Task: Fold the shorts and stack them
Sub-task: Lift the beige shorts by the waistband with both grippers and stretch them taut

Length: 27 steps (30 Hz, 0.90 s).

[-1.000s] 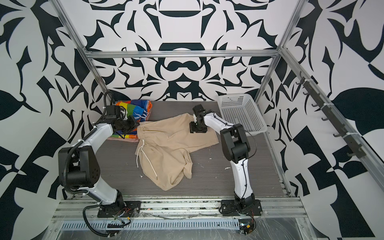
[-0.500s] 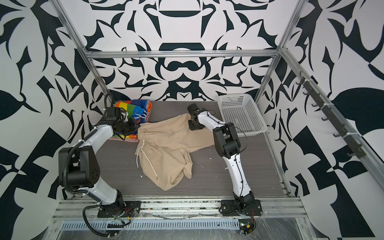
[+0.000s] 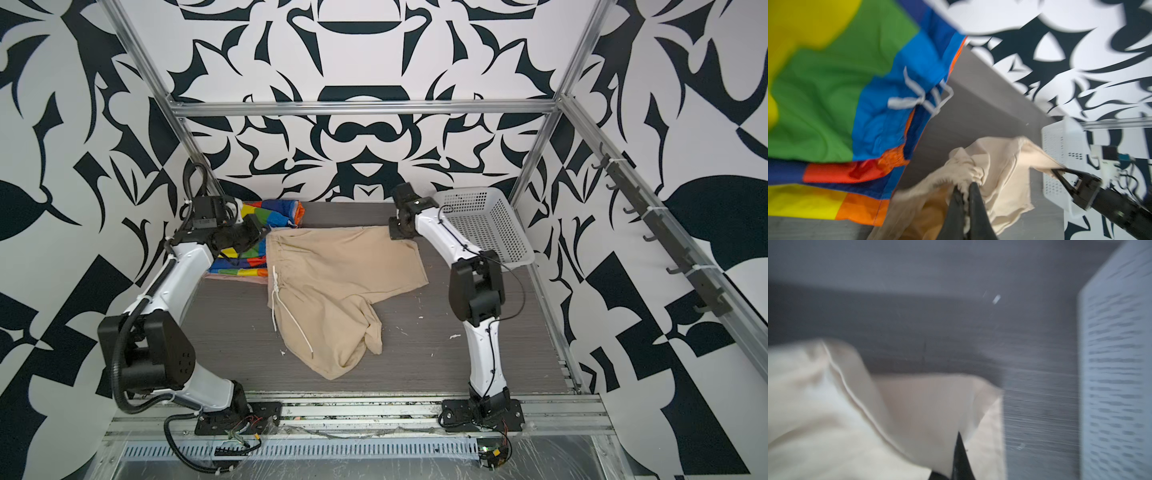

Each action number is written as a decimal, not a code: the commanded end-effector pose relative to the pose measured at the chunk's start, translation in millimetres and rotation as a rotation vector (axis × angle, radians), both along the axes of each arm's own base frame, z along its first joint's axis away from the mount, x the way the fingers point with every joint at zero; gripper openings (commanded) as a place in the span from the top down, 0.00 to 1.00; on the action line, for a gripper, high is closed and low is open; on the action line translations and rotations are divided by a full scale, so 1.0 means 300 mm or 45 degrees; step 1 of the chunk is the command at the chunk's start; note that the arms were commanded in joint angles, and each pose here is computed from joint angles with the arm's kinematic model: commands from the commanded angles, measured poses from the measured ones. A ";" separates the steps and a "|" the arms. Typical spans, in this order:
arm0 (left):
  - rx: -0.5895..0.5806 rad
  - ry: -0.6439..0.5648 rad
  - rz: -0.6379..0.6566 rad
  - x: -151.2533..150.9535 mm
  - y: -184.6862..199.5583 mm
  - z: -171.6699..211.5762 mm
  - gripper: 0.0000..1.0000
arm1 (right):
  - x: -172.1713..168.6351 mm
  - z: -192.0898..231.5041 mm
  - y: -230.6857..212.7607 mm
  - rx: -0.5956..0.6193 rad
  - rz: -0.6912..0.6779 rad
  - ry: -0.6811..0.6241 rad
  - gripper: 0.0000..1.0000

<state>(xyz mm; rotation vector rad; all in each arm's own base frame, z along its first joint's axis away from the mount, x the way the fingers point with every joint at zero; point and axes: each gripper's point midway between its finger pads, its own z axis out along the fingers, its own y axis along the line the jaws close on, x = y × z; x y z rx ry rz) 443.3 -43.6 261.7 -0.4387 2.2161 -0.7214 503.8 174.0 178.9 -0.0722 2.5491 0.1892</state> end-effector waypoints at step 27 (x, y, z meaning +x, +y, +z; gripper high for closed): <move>-0.106 -1.029 -0.146 -0.708 -0.199 1.272 1.00 | -0.336 1.289 -0.495 0.553 -0.121 -1.037 1.00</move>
